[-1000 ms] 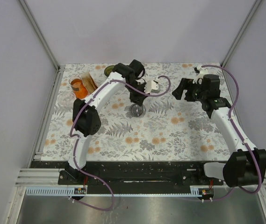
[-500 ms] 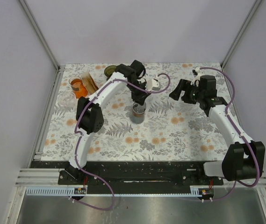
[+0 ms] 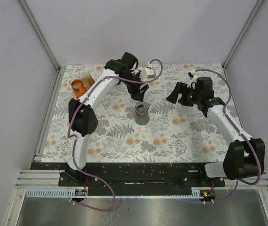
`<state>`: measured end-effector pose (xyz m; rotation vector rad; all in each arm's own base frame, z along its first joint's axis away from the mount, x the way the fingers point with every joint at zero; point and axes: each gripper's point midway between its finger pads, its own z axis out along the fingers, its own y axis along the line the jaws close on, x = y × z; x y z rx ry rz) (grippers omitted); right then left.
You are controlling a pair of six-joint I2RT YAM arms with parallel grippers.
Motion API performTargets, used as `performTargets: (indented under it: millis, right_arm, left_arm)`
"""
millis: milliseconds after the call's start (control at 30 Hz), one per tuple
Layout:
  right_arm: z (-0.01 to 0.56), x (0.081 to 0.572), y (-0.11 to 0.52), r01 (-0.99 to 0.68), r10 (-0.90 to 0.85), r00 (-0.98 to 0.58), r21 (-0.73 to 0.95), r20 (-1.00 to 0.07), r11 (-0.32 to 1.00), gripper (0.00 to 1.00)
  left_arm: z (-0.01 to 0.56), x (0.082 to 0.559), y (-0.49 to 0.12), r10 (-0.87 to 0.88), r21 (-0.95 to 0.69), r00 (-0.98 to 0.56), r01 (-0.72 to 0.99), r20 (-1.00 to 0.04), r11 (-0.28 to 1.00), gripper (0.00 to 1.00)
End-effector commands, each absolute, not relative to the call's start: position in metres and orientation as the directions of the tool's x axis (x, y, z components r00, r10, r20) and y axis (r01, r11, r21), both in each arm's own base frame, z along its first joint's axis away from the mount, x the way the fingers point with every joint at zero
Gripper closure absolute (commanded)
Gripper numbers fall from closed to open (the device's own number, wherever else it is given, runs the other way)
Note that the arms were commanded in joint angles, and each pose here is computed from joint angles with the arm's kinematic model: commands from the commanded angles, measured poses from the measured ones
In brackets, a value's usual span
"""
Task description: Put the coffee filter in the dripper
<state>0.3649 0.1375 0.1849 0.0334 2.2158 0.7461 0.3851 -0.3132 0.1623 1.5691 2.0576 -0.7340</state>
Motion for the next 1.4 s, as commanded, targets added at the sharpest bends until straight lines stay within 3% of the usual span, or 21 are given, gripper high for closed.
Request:
performTargets:
  millis: [0, 233, 433, 767, 967, 1367]
  right_arm:
    - [0.199, 0.37, 0.152, -0.297, 0.181, -0.672, 0.486, -0.718, 0.822, 0.11]
    - [0.198, 0.368, 0.158, -0.334, 0.139, -0.676, 0.469, -0.723, 0.817, 0.11]
    - [0.192, 0.369, 0.16, -0.349, 0.119, -0.671, 0.454, -0.732, 0.82, 0.11]
    - [0.185, 0.362, 0.156, -0.35, 0.077, -0.691, 0.427, -0.719, 0.834, 0.11]
    - [0.18, 0.356, 0.158, -0.365, 0.063, -0.699, 0.431, -0.713, 0.825, 0.11]
    - [0.182, 0.354, 0.158, -0.38, 0.047, -0.686, 0.412, -0.726, 0.828, 0.11]
  left_arm:
    - [0.287, 0.405, -0.269, 0.567, 0.014, -0.249, 0.908, -0.786, 0.418, 0.26]
    - [0.269, 0.419, -0.108, 0.44, 0.025, -0.549, 0.606, -0.711, 0.795, 0.25]
    - [0.244, 0.421, 0.026, 0.116, -0.038, -0.678, 0.207, -0.726, 0.977, 0.26]
    - [0.2, 0.432, 0.121, 0.037, 0.229, -0.642, -0.219, -0.766, 0.948, 0.28]
    - [0.169, 0.434, 0.156, -0.163, 0.119, -0.625, -0.384, -0.764, 0.915, 0.27]
    - [0.112, 0.446, 0.17, -0.307, 0.038, -0.69, -0.436, -0.656, 0.899, 0.28]
